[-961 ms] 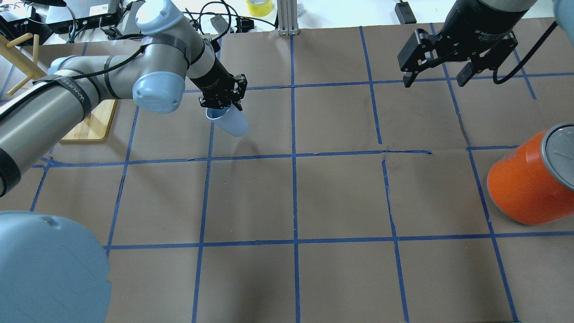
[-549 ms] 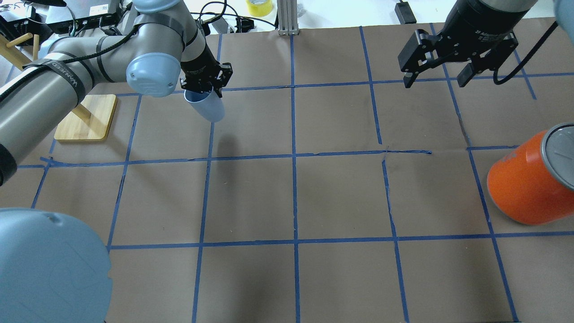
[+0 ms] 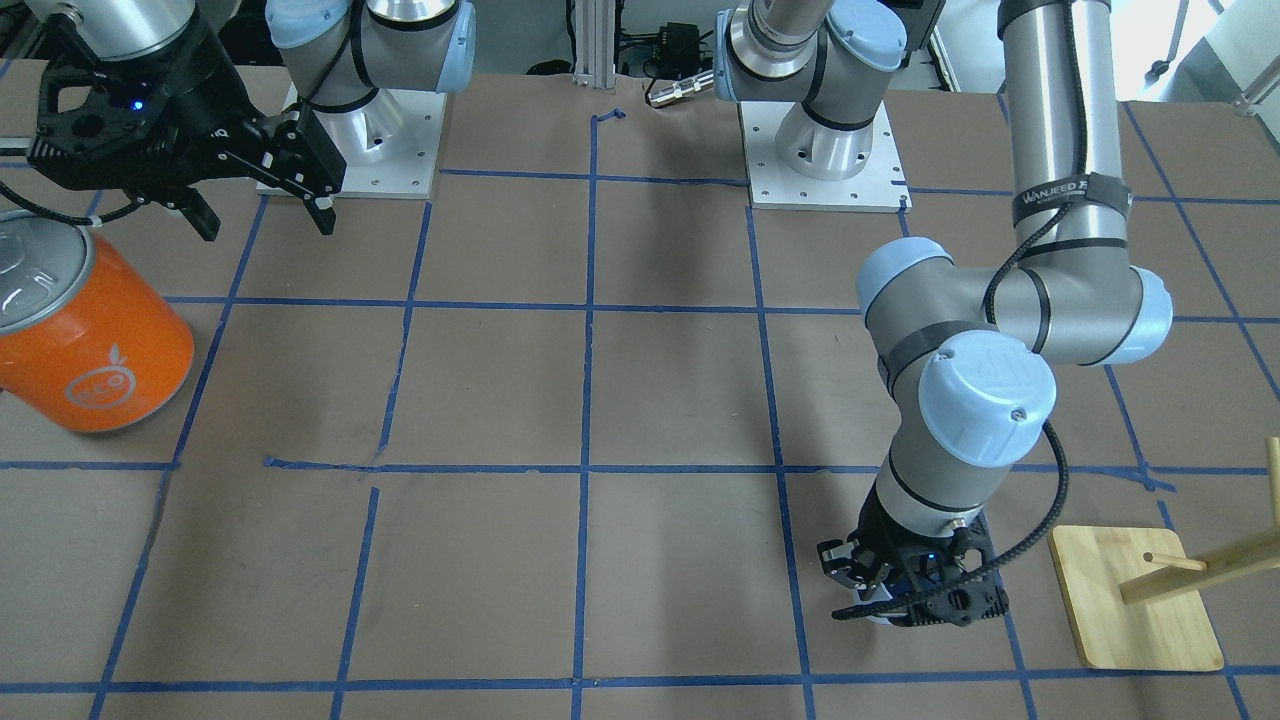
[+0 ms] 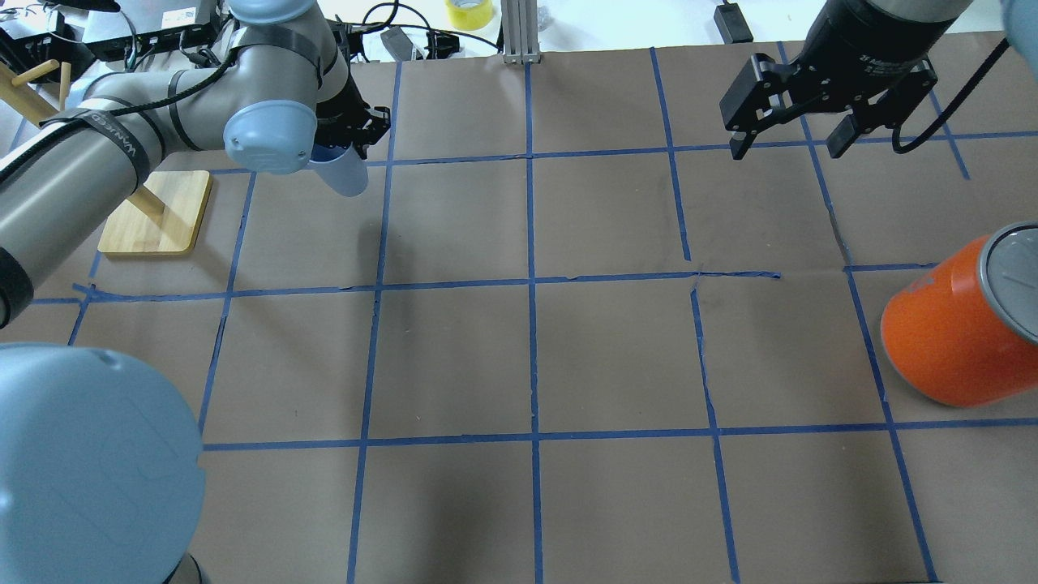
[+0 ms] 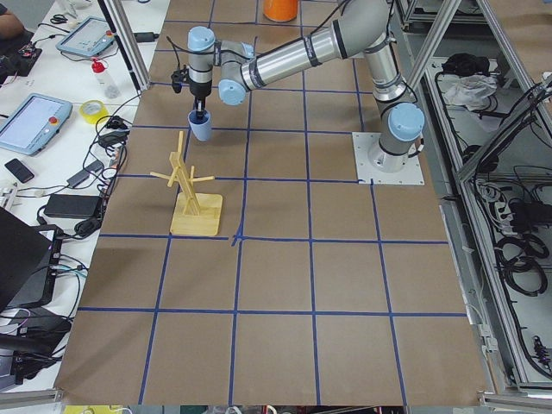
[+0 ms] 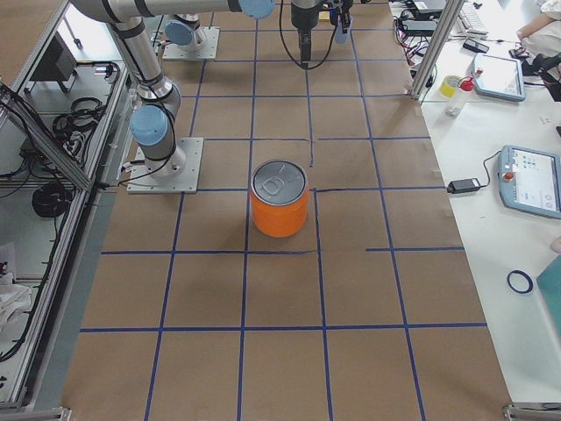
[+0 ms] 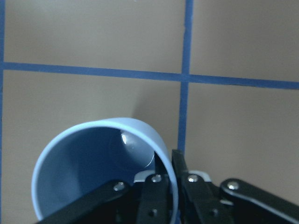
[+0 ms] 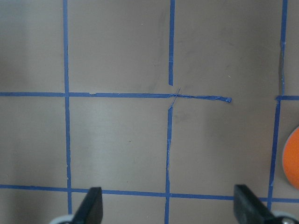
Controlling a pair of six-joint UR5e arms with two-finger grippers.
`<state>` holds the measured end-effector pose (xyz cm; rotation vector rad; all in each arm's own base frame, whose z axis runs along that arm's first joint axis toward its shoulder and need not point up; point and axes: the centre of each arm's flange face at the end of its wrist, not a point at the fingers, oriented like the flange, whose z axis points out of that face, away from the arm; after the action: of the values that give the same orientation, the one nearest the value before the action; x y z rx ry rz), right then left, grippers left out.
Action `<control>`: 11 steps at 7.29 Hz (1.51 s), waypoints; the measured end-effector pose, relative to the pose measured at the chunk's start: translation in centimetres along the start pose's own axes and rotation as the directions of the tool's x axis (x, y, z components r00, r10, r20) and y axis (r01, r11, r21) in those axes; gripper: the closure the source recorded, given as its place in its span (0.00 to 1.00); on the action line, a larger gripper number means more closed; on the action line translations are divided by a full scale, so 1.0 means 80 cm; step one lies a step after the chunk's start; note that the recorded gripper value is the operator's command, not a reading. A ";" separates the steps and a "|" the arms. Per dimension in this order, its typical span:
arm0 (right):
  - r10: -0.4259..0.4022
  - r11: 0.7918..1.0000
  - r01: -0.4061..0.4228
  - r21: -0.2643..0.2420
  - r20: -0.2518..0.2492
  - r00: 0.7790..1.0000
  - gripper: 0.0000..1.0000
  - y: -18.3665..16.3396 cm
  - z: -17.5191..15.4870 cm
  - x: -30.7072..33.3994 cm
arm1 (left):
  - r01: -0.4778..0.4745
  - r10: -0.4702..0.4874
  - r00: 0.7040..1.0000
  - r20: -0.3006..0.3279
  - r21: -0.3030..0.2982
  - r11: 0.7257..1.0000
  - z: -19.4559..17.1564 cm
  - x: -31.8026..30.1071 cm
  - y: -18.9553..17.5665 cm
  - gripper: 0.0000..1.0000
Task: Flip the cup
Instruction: 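Rotate the cup upright with the left gripper and set it down near the wooden stand, then release the cup and raise the left gripper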
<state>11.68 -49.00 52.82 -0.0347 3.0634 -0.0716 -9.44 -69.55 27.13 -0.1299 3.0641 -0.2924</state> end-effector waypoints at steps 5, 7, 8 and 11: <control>0.000 1.000 0.000 -0.002 0.000 1.000 0.00 0.000 0.000 0.000 | 0.015 -0.014 1.000 0.013 -0.040 0.999 0.027 -0.026 -0.003 0.00; 0.000 1.000 0.000 -0.003 0.000 1.000 0.00 0.000 0.001 0.000 | 0.017 -0.016 1.000 0.015 -0.077 0.997 -0.001 -0.028 0.004 0.00; 0.000 1.000 0.000 -0.003 0.000 1.000 0.00 0.000 0.001 0.000 | 0.017 -0.015 1.000 0.014 -0.100 0.995 -0.030 -0.029 0.009 0.00; 0.000 1.000 0.000 -0.005 0.000 1.000 0.00 0.001 0.003 0.000 | 0.034 -0.035 0.999 -0.004 -0.141 0.989 -0.184 -0.031 0.053 0.00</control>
<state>11.68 -48.95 52.62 -0.0345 3.0637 -0.0633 -8.35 -62.41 40.90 -0.1885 3.0895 -0.0777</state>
